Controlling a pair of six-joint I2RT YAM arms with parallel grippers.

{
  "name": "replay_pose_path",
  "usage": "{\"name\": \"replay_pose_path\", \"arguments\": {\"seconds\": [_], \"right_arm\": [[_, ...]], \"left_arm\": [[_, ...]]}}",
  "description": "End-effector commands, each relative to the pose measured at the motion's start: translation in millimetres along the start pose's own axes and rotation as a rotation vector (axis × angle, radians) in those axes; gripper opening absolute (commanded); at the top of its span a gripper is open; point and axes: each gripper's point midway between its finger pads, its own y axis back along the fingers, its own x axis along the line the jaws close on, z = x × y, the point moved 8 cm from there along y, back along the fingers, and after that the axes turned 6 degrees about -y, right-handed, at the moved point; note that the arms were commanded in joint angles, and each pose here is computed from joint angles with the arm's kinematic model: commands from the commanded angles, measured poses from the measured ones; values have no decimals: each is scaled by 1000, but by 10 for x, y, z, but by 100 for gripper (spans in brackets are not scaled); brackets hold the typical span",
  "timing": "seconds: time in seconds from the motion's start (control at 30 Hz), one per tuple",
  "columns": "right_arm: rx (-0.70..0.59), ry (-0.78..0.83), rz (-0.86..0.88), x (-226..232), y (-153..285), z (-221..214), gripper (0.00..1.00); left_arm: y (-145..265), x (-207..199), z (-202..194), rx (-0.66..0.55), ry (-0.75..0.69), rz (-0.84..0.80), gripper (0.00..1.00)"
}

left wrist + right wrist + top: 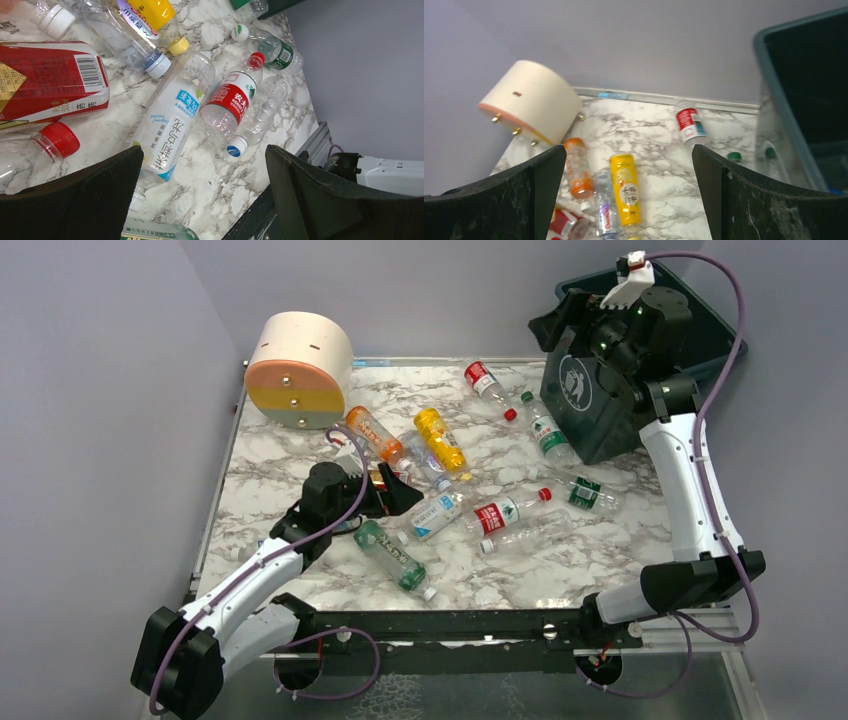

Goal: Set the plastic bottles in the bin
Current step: Place the plastic bottle in the trash bin, then pick up the plastic bottle at the center of the board.

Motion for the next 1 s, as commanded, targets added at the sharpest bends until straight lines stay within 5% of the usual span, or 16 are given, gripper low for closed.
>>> {"name": "replay_pose_path", "arguments": {"seconds": [0.0,0.97], "right_arm": [[57,20,230,430,235,-55,100],[448,-119,253,154,523,-1766,99]], "left_arm": [[-45,-61,125,-67,-7,-21,99],[183,-136,58,-50,89,-4,99]]}}
